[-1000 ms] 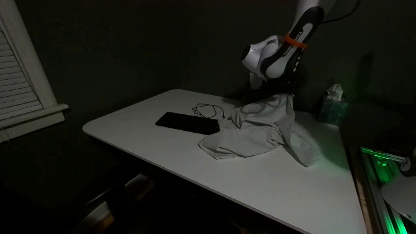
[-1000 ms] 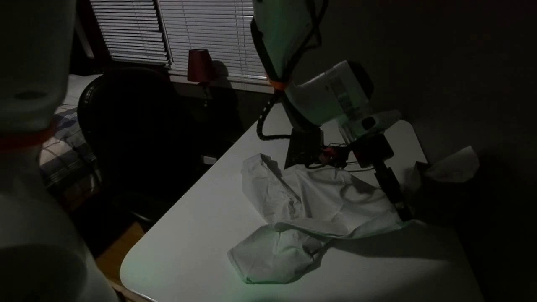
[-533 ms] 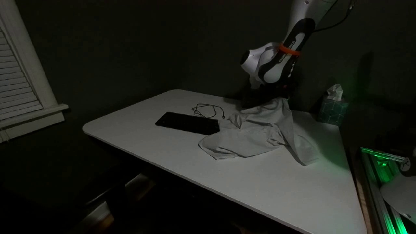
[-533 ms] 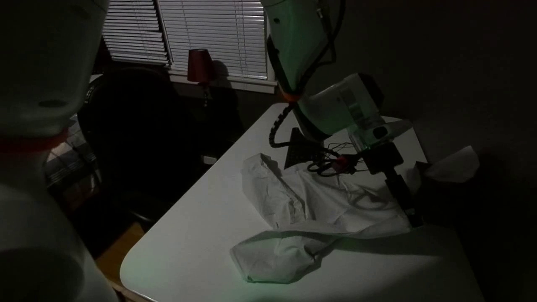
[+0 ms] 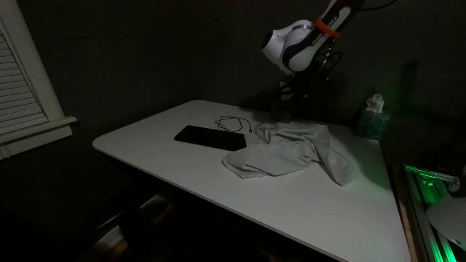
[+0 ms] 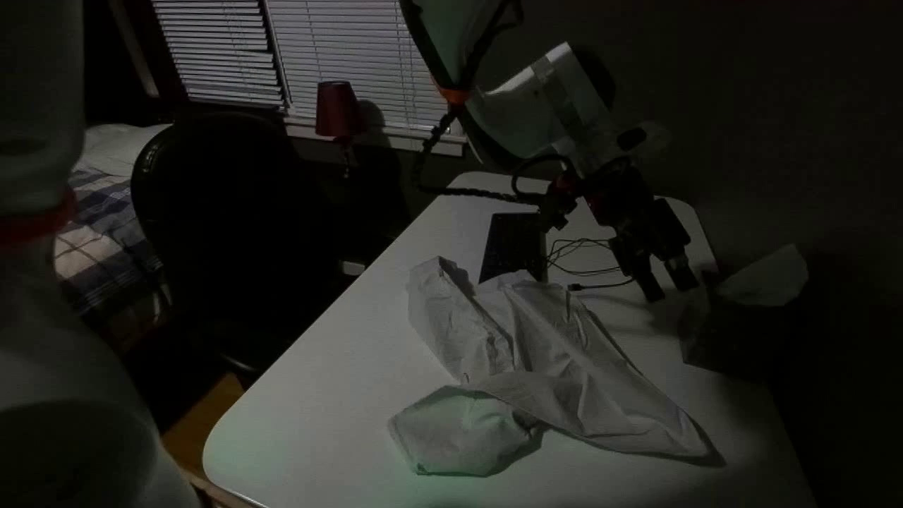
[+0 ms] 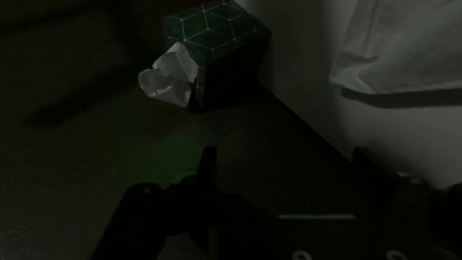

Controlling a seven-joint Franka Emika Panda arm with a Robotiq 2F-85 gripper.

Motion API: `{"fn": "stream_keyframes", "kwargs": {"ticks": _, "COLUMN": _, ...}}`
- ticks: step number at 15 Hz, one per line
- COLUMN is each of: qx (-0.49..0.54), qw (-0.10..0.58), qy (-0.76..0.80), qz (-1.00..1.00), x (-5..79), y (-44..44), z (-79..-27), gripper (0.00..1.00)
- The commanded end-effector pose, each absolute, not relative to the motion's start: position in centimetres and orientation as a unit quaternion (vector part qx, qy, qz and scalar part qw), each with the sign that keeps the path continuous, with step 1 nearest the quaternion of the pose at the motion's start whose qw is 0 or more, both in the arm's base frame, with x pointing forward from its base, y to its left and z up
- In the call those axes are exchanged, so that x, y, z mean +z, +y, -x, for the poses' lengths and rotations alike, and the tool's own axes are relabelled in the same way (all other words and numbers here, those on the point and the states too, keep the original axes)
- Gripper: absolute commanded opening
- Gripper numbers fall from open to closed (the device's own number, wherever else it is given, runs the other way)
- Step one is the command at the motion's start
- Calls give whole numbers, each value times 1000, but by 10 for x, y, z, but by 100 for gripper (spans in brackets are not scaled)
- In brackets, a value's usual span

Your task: Spread out the towel a bit.

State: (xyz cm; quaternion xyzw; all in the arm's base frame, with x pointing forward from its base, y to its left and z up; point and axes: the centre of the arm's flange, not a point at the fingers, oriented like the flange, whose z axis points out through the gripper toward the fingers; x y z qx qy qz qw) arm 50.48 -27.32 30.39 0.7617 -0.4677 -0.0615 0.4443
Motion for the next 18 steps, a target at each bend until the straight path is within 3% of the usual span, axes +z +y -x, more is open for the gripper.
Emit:
{"fn": "stream_keyframes", "kwargs": {"ticks": 1, "qx": -94, "qw": 399, "qy": -407, "qz": -816, "x": 340, "y": -246, "z": -488, "gripper": 100}}
{"fn": "stream_keyframes", "kwargs": {"ticks": 10, "qx": -110, "qw": 302, "qy": -223, "qz": -920, "x": 396, "y": -188, "z": -465, "gripper": 100}}
{"fn": "stream_keyframes", "kwargs": {"ticks": 13, "qx": -74, "qw": 270, "qy": -171, "qz": -945, "x": 396, "y": -167, "z": -442, "gripper": 100}}
{"fn": "stream_keyframes", "kwargs": {"ticks": 14, "qx": -91, "qw": 301, "qy": -205, "qz": -927, "x": 395, "y": -181, "z": -476, "gripper": 100}}
{"fn": "stream_keyframes", "kwargs": {"ticks": 18, "qx": -77, "qw": 288, "qy": -183, "qz": -937, "x": 397, "y": -170, "z": -457, "gripper": 100}}
